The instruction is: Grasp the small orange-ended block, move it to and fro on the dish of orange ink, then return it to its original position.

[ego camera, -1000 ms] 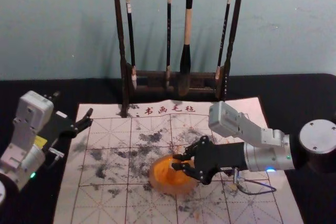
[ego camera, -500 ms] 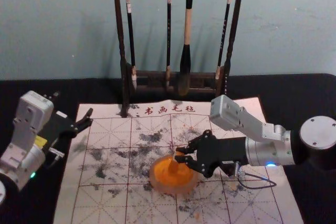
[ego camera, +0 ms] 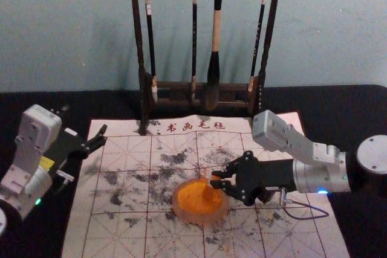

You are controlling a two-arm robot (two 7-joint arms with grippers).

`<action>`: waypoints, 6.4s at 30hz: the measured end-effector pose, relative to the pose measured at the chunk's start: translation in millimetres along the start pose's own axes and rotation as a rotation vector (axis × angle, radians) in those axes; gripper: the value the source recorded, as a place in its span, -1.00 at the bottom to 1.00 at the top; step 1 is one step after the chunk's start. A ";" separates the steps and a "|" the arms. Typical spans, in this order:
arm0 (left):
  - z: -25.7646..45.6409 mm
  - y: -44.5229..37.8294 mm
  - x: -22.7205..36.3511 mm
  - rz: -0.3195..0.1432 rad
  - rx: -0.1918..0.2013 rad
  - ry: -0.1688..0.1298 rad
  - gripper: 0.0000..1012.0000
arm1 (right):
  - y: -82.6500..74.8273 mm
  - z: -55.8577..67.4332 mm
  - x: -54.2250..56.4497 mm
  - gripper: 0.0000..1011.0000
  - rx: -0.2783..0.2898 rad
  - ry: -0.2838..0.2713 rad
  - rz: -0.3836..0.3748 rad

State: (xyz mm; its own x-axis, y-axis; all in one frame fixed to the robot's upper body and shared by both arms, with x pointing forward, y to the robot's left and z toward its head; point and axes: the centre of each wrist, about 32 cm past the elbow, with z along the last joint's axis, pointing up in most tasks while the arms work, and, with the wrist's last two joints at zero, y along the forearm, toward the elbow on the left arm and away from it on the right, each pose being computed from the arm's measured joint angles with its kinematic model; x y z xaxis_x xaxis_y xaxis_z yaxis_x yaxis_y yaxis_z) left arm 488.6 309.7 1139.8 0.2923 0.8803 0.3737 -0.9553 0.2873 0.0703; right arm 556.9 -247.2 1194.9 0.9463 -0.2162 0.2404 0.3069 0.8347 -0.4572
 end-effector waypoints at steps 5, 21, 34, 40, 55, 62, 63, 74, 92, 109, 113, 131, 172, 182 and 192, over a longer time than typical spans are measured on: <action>0.0 0.0 0.0 0.000 0.000 0.000 0.98 | -5.3 -1.5 -5.8 -0.83 0.005 -0.003 0.017; 0.0 0.0 0.0 0.000 0.000 0.000 0.98 | -3.1 2.2 -17.8 -0.82 0.024 -0.019 0.072; 0.0 0.0 0.0 0.000 0.000 0.000 0.98 | 8.7 5.2 -9.6 -0.82 0.010 -0.024 0.053; 0.0 0.0 0.0 0.000 0.000 0.000 0.98 | 10.6 4.9 -3.2 -0.83 0.002 -0.015 0.029; 0.0 0.0 0.0 0.000 0.000 0.000 0.98 | 2.2 1.3 4.2 -0.83 -0.007 0.003 -0.014; 0.0 0.0 0.0 0.000 0.000 0.000 0.98 | -5.6 -0.3 -0.4 -0.82 0.001 0.003 -0.006; 0.0 0.0 0.0 0.000 0.000 0.000 0.98 | -6.2 -0.1 -1.1 -0.82 0.002 0.003 -0.004; 0.0 0.0 0.0 0.000 0.000 0.000 0.98 | -9.5 -0.8 -10.6 -0.82 0.012 -0.005 0.031; 0.0 0.0 0.0 0.000 0.000 0.000 0.98 | -1.8 2.9 -11.6 -0.83 0.016 -0.016 0.043; 0.0 0.0 0.0 0.000 0.000 0.000 0.98 | 1.3 0.5 0.8 -0.82 -0.003 0.010 -0.015; 0.0 0.0 0.0 0.000 0.000 0.000 0.98 | -1.4 -0.3 1.3 -0.82 -0.006 0.011 -0.020; 0.0 0.0 0.0 0.000 0.000 0.000 0.98 | -14.6 4.1 -5.3 -0.82 0.022 0.001 -0.014; 0.0 0.0 0.0 0.000 0.000 0.000 0.98 | -98.1 -11.2 -13.4 -0.82 0.015 0.079 -0.228; 0.0 0.0 0.0 0.000 0.000 0.000 0.98 | -101.0 -16.8 -18.5 -0.82 0.000 0.090 -0.219; 0.0 0.0 0.0 0.000 0.000 0.000 0.98 | -103.1 -22.2 -23.3 -0.83 -0.011 0.106 -0.207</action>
State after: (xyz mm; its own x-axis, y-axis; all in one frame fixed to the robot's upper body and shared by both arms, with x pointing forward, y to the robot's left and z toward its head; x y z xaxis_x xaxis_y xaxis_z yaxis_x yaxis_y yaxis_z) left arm 488.6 309.7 1139.8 0.2923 0.8803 0.3737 -0.9552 0.2874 0.0703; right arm 505.5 -339.5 1217.4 0.8682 -0.4349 0.2390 0.4963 0.7616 -0.4168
